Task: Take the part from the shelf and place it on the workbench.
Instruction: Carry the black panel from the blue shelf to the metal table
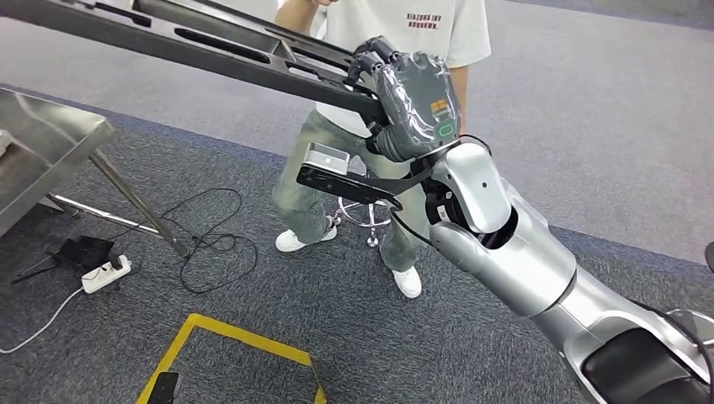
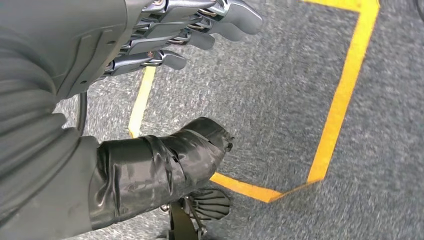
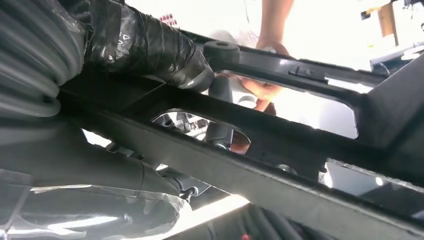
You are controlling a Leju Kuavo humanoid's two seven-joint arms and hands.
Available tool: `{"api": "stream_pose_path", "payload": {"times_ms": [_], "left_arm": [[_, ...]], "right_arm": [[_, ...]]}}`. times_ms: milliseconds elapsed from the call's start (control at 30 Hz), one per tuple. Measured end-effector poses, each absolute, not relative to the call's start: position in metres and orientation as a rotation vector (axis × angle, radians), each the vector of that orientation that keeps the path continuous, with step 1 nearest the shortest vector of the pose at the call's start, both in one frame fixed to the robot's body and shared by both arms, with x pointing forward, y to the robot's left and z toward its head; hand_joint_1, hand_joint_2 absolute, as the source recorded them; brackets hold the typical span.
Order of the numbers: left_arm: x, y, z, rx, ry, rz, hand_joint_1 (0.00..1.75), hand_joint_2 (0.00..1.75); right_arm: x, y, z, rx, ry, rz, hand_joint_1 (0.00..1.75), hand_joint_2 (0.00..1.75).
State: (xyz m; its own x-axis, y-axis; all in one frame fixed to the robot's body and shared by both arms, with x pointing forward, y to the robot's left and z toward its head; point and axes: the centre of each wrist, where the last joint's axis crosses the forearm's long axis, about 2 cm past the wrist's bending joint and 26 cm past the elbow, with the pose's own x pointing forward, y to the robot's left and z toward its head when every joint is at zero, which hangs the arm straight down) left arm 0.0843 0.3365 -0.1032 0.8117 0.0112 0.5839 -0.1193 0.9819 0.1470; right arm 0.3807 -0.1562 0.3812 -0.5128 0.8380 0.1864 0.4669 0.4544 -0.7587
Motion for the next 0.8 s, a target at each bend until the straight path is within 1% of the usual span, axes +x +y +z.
{"api": "stream_pose_path", "payload": {"times_ms": [800], "left_arm": [[0.0836, 0.3363, -0.1034, 0.184, -0.629, 0.065, 0.0, 1.75]], "right_arm": [[0.3784, -0.1556, 0.3891, -1.131, -2.197, 0.866, 1.75, 1.75]]}}
